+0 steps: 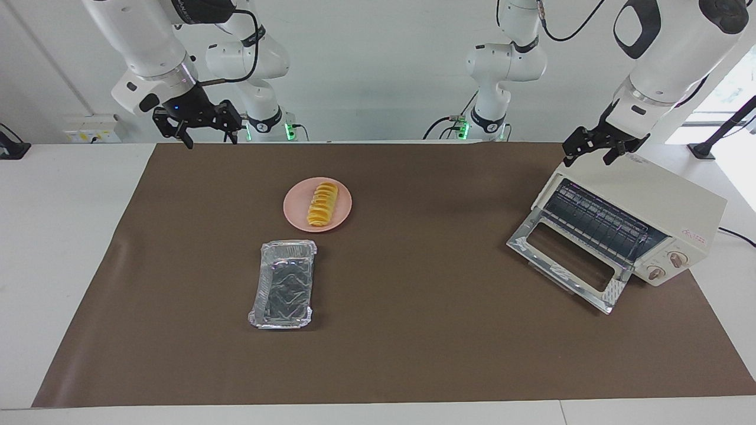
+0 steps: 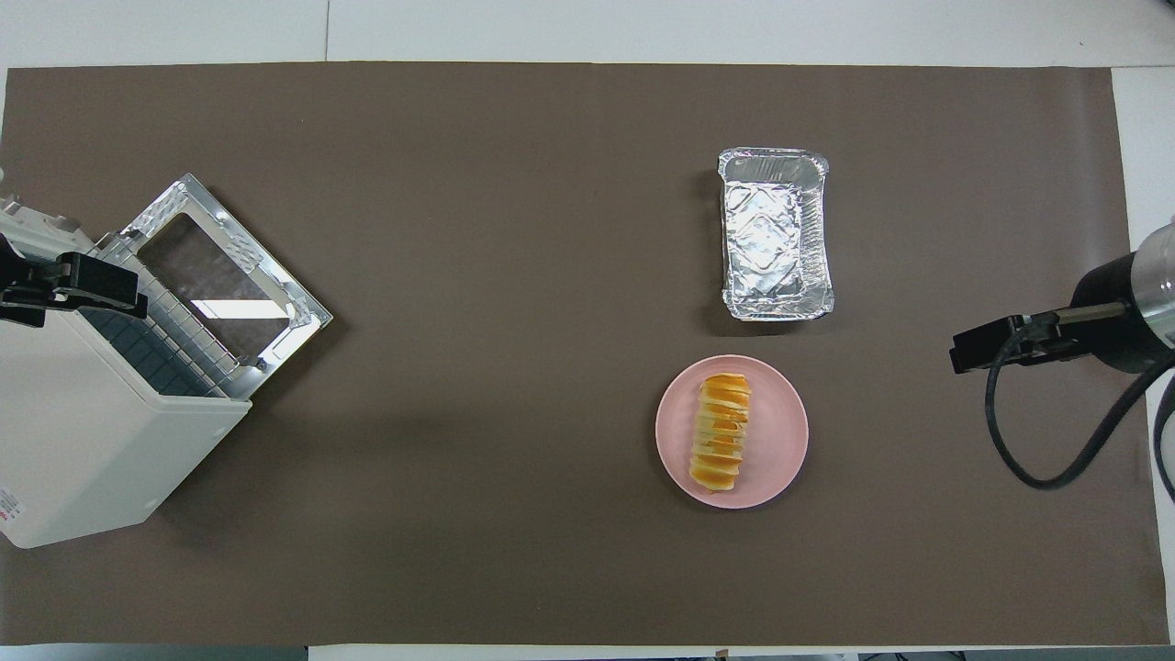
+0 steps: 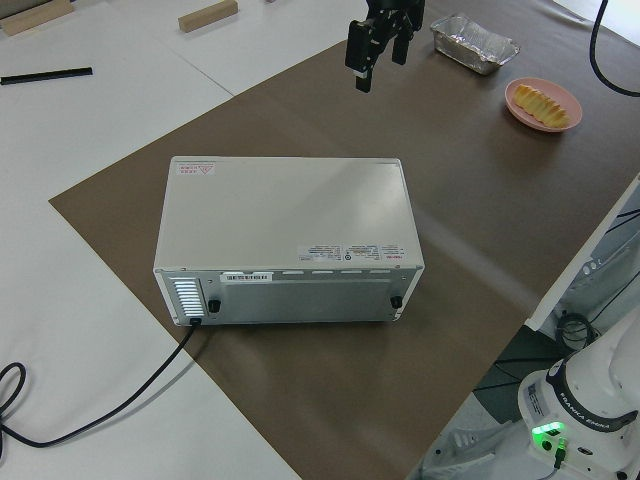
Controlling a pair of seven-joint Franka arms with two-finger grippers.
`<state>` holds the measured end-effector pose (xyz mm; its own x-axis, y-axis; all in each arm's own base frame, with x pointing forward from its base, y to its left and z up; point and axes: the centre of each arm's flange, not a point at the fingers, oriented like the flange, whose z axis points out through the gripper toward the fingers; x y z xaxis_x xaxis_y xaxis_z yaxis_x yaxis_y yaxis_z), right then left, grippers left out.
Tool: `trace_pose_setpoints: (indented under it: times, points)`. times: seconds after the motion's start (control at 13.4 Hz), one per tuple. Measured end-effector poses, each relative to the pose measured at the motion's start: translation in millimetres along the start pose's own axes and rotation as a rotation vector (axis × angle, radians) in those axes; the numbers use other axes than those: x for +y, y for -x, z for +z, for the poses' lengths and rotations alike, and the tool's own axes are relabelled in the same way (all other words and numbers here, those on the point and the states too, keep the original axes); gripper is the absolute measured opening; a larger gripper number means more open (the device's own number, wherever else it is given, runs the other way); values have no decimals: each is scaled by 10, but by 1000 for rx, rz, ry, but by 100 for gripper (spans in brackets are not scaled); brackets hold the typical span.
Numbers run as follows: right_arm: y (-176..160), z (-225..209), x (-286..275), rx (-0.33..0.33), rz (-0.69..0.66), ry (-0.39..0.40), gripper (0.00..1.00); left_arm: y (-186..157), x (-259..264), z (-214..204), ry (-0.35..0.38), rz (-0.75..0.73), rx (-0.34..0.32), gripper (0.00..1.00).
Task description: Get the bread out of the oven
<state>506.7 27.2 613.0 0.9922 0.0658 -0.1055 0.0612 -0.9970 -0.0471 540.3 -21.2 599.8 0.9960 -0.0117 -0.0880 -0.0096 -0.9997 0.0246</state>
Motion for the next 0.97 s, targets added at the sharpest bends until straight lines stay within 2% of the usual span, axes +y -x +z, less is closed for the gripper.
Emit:
trace_pose_setpoints:
  times: [0.52,0.97]
  points:
    - [-146,101,90,8,8,43,100,0,0,0,0,0,0,100]
    - [-141,22,141,18,18,43,100,0,0,0,0,0,0,100]
